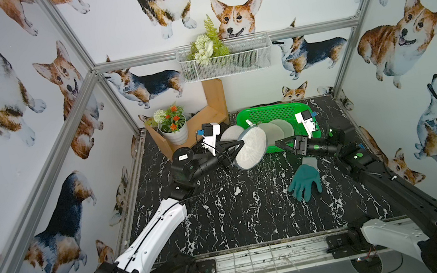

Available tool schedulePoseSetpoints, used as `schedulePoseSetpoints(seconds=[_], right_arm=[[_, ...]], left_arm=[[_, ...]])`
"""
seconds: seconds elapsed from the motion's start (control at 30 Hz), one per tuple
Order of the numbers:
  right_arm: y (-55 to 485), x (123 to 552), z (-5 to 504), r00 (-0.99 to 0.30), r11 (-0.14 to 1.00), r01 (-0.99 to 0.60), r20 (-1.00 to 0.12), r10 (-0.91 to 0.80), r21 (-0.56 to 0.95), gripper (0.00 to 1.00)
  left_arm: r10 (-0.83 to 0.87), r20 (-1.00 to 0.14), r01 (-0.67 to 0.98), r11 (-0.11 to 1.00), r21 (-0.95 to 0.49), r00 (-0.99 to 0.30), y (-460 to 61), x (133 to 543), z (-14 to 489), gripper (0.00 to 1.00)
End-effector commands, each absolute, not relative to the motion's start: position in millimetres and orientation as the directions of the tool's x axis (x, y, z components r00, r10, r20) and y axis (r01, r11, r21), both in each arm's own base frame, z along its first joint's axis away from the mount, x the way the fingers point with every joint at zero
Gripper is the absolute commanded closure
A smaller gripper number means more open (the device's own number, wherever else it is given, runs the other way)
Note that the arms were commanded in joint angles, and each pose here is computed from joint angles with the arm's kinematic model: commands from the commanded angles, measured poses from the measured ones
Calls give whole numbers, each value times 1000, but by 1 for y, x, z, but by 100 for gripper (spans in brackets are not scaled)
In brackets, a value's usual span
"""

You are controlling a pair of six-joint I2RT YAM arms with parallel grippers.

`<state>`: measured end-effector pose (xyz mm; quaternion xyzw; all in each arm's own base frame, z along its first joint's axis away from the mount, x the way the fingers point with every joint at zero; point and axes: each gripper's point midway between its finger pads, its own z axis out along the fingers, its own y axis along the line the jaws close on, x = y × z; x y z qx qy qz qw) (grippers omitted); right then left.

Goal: Turn the laundry bag inside out
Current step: Place the laundry bag at the center of the board.

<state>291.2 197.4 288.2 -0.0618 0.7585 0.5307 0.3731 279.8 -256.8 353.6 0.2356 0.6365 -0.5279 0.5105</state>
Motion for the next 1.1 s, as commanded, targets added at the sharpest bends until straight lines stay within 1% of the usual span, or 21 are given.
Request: schedulePoseSetpoints(seconds=[0.0, 0.2, 0.27, 0.33, 0.4, 0.43, 0.5, 0.53, 0.63, 0.7, 0.73, 0.83, 0.93, 1.07], right_arm=[[208, 285, 309, -681, 314, -585, -663, 310, 748, 24], [238, 287, 303, -692, 241, -632, -676, 253, 737, 23], [250, 289, 304, -692, 215, -646, -681, 239, 732, 26], [258, 292, 308, -698, 186, -653, -679, 228, 734, 36], [259, 293, 311, -698, 174, -657, -679, 230, 734, 53], [258, 292, 313, -690, 177, -663, -685, 234, 728, 63], [255, 293, 310, -681, 207, -660, -692, 241, 722, 78], [255, 293, 308, -680, 222, -657, -694, 238, 720, 82], [263, 293, 294, -693, 257, -644, -692, 203, 720, 83], [274, 296, 281, -708, 281, -629, -684, 179, 725, 85], [282, 298, 272, -719, 293, -615, -673, 172, 732, 87], [313, 308, 250, -739, 315, -591, -655, 160, 743, 87], [346, 317, 232, -759, 310, -581, -639, 127, 752, 92], [374, 331, 210, -777, 325, -564, -621, 100, 759, 95]], left_arm=[[-302, -882, 867, 241, -437, -361, -255, 268, 377, 100], [-314, -870, 862, 221, -456, -380, -255, 265, 376, 100], [-325, -865, 860, 216, -463, -384, -254, 265, 376, 100], [-333, -857, 852, 221, -476, -393, -251, 266, 375, 100], [-341, -850, 833, 250, -493, -401, -246, 270, 371, 100], [-345, -847, 818, 277, -503, -404, -243, 272, 367, 100], [-341, -837, 757, 370, -538, -428, -233, 283, 350, 100], [-335, -832, 711, 434, -553, -443, -226, 289, 338, 100], [-275, -820, 583, 593, -556, -502, -210, 299, 299, 100], [-238, -810, 520, 663, -539, -537, -201, 301, 277, 100], [-226, -803, 493, 689, -532, -551, -197, 302, 267, 100], [-197, -798, 440, 747, -499, -570, -187, 305, 247, 100], [-180, -803, 365, 819, -442, -569, -171, 310, 229, 100], [-160, -798, 238, 904, -355, -581, -143, 312, 192, 100]])
